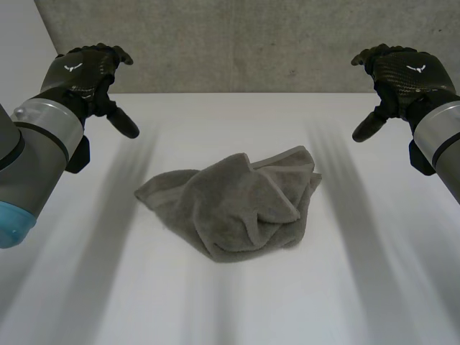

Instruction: Fold the towel.

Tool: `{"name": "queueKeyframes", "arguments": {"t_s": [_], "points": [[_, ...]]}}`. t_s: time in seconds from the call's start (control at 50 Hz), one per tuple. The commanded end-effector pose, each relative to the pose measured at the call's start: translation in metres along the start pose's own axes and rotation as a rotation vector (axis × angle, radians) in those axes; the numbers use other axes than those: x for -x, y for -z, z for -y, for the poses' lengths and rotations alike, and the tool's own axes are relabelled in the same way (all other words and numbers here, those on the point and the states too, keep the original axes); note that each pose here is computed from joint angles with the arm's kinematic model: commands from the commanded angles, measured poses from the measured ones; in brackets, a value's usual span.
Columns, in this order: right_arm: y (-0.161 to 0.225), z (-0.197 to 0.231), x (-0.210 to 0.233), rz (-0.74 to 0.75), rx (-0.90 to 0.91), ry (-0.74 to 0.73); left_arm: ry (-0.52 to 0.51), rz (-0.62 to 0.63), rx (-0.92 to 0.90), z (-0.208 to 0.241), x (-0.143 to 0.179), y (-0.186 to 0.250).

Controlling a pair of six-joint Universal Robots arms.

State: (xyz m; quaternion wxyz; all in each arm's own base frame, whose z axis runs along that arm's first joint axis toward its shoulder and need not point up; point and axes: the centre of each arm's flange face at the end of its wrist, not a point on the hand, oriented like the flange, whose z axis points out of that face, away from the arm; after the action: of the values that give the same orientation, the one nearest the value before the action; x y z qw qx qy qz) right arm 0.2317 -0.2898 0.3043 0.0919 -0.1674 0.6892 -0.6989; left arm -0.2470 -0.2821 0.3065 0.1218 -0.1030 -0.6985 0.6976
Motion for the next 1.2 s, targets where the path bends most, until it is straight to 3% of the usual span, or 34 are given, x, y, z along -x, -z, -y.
{"name": "queueKeyframes", "arguments": {"t_s": [0.02,0.14,0.18,0.28,0.5,0.8,0.86,1.04,1.2], "points": [[0.001,-0.002,0.005,0.027,0.005,0.008,-0.005,-0.004,0.005,-0.005,0.000,-0.002],[-0.002,-0.019,0.021,0.175,0.056,0.061,-0.049,-0.081,0.062,-0.029,-0.008,-0.016],[-0.003,-0.042,0.033,0.290,0.133,0.118,-0.095,-0.184,0.077,-0.048,-0.018,-0.027],[-0.008,-0.072,0.041,0.341,0.205,0.194,-0.151,-0.311,0.083,-0.078,-0.031,-0.049],[-0.015,-0.121,0.047,0.373,0.325,0.183,-0.241,-0.549,0.057,-0.138,-0.067,-0.090],[-0.019,-0.126,0.045,0.353,0.319,0.192,-0.360,-0.591,0.156,-0.184,-0.070,-0.086],[-0.019,-0.130,0.046,0.355,0.331,0.190,-0.428,-0.585,0.178,-0.189,-0.066,-0.083],[-0.017,-0.133,0.047,0.359,0.342,0.187,-0.607,-0.429,0.228,-0.178,-0.048,-0.076],[-0.013,-0.130,0.054,0.376,0.335,0.192,-0.633,-0.378,0.284,-0.160,-0.031,-0.047]]}}
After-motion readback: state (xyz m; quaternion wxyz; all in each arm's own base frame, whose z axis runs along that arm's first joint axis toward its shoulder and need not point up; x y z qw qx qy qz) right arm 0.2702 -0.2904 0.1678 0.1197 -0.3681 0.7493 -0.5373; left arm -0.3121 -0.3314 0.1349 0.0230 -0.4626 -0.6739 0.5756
